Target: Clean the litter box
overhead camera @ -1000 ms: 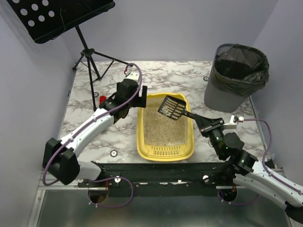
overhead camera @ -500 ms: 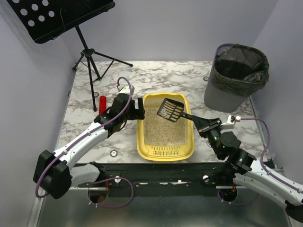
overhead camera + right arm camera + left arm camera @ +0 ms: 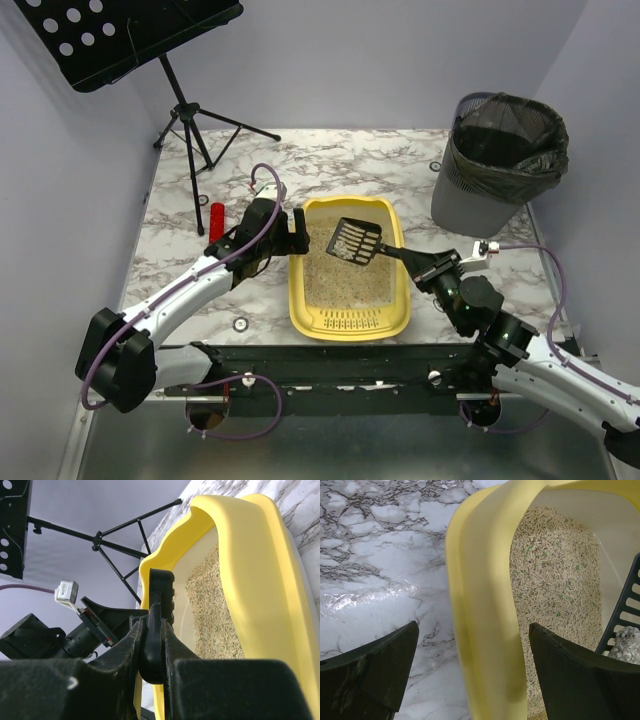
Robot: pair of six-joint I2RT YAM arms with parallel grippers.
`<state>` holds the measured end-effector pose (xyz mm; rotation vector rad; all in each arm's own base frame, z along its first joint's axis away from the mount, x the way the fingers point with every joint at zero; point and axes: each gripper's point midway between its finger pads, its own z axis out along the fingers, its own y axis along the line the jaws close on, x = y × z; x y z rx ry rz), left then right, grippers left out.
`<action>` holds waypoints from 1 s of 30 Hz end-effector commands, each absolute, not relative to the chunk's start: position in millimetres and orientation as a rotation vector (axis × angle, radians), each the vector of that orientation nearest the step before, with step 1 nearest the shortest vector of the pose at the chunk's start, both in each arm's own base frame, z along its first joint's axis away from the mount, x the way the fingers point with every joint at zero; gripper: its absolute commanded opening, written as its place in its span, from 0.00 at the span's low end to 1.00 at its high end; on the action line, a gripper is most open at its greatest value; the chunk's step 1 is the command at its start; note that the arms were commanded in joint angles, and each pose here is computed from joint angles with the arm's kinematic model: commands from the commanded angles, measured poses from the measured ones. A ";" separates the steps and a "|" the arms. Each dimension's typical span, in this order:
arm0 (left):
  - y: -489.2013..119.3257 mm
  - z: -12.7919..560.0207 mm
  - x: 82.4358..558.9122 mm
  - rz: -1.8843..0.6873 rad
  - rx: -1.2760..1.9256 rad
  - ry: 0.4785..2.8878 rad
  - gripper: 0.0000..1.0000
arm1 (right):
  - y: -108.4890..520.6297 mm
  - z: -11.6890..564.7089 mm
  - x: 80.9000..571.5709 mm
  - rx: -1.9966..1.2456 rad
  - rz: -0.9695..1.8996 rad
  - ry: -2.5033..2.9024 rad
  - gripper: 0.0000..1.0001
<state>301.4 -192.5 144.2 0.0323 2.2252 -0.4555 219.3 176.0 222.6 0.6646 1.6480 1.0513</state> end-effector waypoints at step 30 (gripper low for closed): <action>-190.1 148.6 300.5 -0.466 -0.017 2.210 0.99 | 169.6 354.6 241.2 0.473 0.906 1.513 0.00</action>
